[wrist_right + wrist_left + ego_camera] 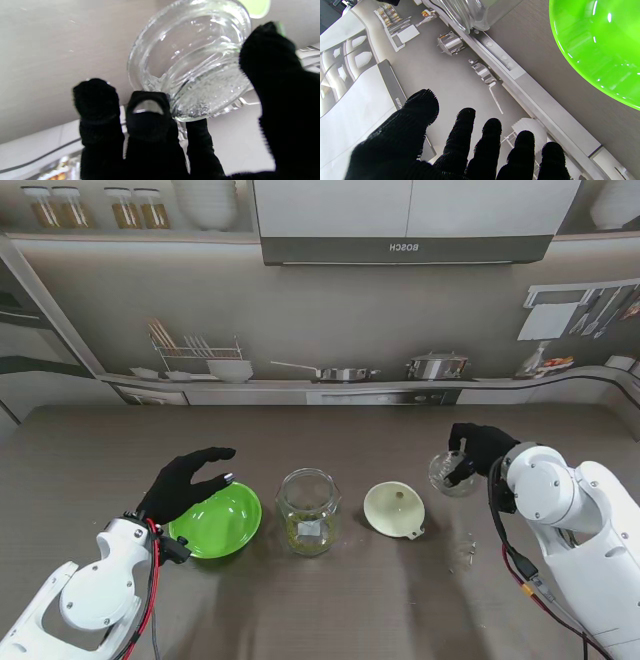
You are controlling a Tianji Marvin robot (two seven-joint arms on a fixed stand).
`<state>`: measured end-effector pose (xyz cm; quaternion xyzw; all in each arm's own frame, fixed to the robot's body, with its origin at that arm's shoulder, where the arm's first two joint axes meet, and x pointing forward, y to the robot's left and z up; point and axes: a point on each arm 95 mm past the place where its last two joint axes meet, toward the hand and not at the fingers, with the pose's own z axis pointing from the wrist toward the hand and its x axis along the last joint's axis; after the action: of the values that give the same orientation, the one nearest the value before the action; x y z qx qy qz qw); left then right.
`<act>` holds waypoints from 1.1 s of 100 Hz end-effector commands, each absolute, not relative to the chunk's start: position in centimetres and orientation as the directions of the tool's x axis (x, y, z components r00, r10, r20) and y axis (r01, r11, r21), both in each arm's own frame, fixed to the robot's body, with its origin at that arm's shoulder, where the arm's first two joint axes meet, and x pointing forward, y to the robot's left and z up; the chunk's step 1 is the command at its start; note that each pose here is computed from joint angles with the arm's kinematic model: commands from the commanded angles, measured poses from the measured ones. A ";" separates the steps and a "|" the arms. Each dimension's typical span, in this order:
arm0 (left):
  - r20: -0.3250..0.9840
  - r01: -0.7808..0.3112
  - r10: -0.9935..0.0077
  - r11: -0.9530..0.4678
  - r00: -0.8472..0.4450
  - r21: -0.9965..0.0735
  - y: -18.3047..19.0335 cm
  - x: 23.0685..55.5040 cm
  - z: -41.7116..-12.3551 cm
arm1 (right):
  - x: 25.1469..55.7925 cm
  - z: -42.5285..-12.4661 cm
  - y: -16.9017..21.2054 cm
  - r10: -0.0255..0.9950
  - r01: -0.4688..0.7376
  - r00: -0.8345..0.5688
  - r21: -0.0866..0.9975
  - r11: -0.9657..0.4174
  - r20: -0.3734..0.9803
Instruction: Pour mung beans into a glass jar with a funnel
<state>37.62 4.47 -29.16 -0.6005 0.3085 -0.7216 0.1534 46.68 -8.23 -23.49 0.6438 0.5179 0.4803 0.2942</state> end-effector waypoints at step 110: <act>0.778 -0.125 -0.584 -0.776 -0.232 -0.619 5.2 37.0 -28.9 | 46.2 -22.6 10.2 0.767 0.439 -0.299 0.796 -0.418 0.567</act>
<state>37.18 5.45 -28.86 -0.5973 0.2939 -0.7278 0.1649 46.46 9.38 -21.89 0.5751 0.5147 0.6173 0.1527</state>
